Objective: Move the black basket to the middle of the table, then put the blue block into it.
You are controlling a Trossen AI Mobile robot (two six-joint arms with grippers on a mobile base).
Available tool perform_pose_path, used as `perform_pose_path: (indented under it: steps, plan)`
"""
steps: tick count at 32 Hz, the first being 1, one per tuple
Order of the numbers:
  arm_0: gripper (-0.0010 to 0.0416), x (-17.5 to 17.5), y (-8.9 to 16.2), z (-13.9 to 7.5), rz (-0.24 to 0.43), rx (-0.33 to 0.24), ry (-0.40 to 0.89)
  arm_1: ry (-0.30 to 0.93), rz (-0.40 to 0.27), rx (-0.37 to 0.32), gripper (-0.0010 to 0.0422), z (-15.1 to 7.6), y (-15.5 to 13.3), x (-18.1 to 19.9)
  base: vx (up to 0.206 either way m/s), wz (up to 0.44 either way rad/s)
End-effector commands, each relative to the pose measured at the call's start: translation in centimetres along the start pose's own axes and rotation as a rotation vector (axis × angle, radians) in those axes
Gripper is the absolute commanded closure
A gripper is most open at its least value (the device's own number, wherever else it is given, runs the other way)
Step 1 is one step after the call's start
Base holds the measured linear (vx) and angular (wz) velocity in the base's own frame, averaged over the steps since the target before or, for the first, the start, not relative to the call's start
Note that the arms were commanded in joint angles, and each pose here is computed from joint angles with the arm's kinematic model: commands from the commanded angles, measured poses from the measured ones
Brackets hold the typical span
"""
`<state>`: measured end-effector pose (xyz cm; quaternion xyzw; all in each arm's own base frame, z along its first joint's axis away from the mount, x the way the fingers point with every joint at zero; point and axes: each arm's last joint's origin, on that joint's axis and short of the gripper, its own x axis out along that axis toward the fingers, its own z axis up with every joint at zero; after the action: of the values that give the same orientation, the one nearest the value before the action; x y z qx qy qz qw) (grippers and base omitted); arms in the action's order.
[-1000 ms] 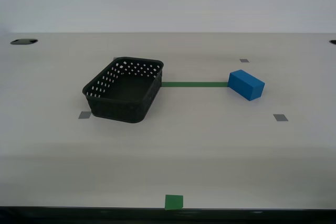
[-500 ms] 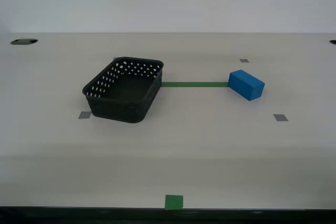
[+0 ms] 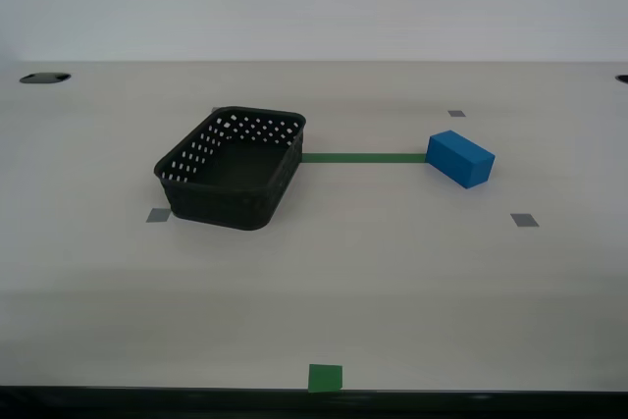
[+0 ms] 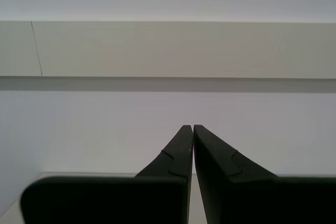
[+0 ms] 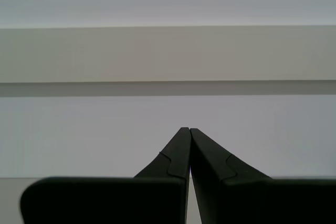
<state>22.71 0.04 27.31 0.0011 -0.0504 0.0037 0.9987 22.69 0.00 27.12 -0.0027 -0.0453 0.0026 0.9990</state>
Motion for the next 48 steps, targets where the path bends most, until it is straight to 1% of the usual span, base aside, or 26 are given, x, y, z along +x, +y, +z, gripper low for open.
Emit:
perform_pose_path:
  steps: [1,3,5,7,10,12,14,17,19,22,23,26,28,29,30,33,36,38,40,41,43,45,46,47,48]
  plan:
    - [0.0405,0.0,0.0,0.0,0.0,0.0,-0.003,0.008,0.001,-0.023,0.0412,-0.1,0.0,0.0,0.0,0.0]
    - [0.0405,0.0,0.0,0.0,0.0,0.002,-0.003,0.048,0.0,-0.027,0.0412,-0.2,0.0,0.1,0.0,0.0]
    - [0.0405,0.0,0.0,0.0,0.0,0.003,-0.003,0.128,-0.003,-0.028,0.0412,-0.2,-0.1,0.3,0.0,0.0]
    - [0.0405,0.0,0.0,0.0,0.0,0.021,-0.001,0.28,0.0,-0.022,0.0412,0.1,-0.2,0.6,0.0,0.0]
    - [0.0405,0.0,0.0,0.0,0.001,0.048,0.0,0.439,0.001,-0.019,0.0412,1.0,-0.2,0.7,0.0,0.0]
    - [0.0405,0.0,0.0,0.0,0.002,0.053,0.0,0.504,-0.002,-0.018,0.0412,1.5,-0.3,0.6,0.0,0.0]
    - [0.0405,0.0,0.1,0.0,0.003,0.055,0.001,0.601,-0.015,-0.014,0.0412,2.3,-0.6,0.3,0.0,0.0]
    - [0.0405,0.0,0.1,0.0,0.005,0.057,0.005,0.688,-0.031,-0.007,0.0412,2.5,-1.0,-0.2,0.0,0.0]
    - [0.0405,0.0,0.1,-0.2,0.006,0.059,0.021,0.778,-0.052,0.002,0.0412,2.0,-1.5,-0.8,0.0,0.0]
    - [0.0405,0.0,0.2,-0.3,0.006,0.063,0.035,0.852,-0.075,0.014,0.0412,1.0,-2.0,-0.9,0.0,0.0]
    - [0.0405,0.0,0.2,-0.4,0.006,0.069,0.039,0.9,-0.087,0.02,0.0412,0.3,-2.3,-0.8,0.0,0.0]
    - [0.0405,0.0,0.2,-0.4,0.006,0.081,0.041,0.97,-0.108,0.03,0.0412,-1.0,-3.0,-0.1,0.0,0.0]
    - [0.0405,0.0,0.2,-0.4,0.006,0.084,0.047,1.047,-0.138,0.052,0.0412,-2.9,-4.0,0.8,0.0,0.0]
    - [0.0405,0.0,0.2,-0.4,0.007,0.084,0.048,1.064,-0.145,0.057,0.0412,-3.3,-4.3,1.1,0.0,0.0]
    - [0.0405,0.0,0.2,-0.5,0.007,0.084,0.05,1.095,-0.159,0.068,0.0412,-4.3,-4.8,1.5,0.0,0.0]
    - [0.0405,0.0,0.2,-0.5,0.007,0.085,0.051,1.139,-0.188,0.092,0.0412,-6.3,-5.9,2.6,0.0,0.0]
    - [0.0405,0.0,0.2,-0.5,0.007,0.086,0.052,1.161,-0.205,0.104,0.0411,-7.8,-6.6,3.4,0.0,0.0]
    - [0.0405,0.0,0.2,-0.5,0.008,0.086,0.052,1.179,-0.209,0.108,0.04,-8.6,-7.0,4.2,0.0,0.0]
    - [0.0405,0.0,0.2,-0.5,0.008,0.086,0.054,1.196,-0.208,0.109,0.0374,-9.1,-7.3,5.0,0.0,0.0]
    - [0.0405,0.0,0.2,-0.5,0.008,0.086,0.055,1.209,-0.21,0.098,0.0346,-9.4,-7.4,5.5,0.0,0.0]
    - [0.0405,0.0,0.3,-0.5,0.009,0.086,0.058,1.233,-0.218,0.046,0.0312,-10.0,-7.7,5.9,0.0,0.0]
    - [0.0405,0.0,0.3,-0.6,0.009,0.086,0.062,1.279,-0.229,-0.033,0.0259,-10.8,-8.2,6.5,0.0,0.0]
    - [0.0405,0.0,0.3,-0.6,0.009,0.086,0.062,1.292,-0.236,-0.045,0.0246,-11.1,-8.4,6.6,0.0,0.0]
    - [0.0405,0.0,0.3,-0.6,0.01,0.086,0.062,1.319,-0.254,-0.049,0.0218,-11.7,-9.0,6.6,0.0,0.0]
    - [0.0405,0.0,0.3,-0.6,0.01,0.086,0.065,1.332,-0.264,-0.039,0.0204,-12.1,-9.4,6.6,0.0,0.0]
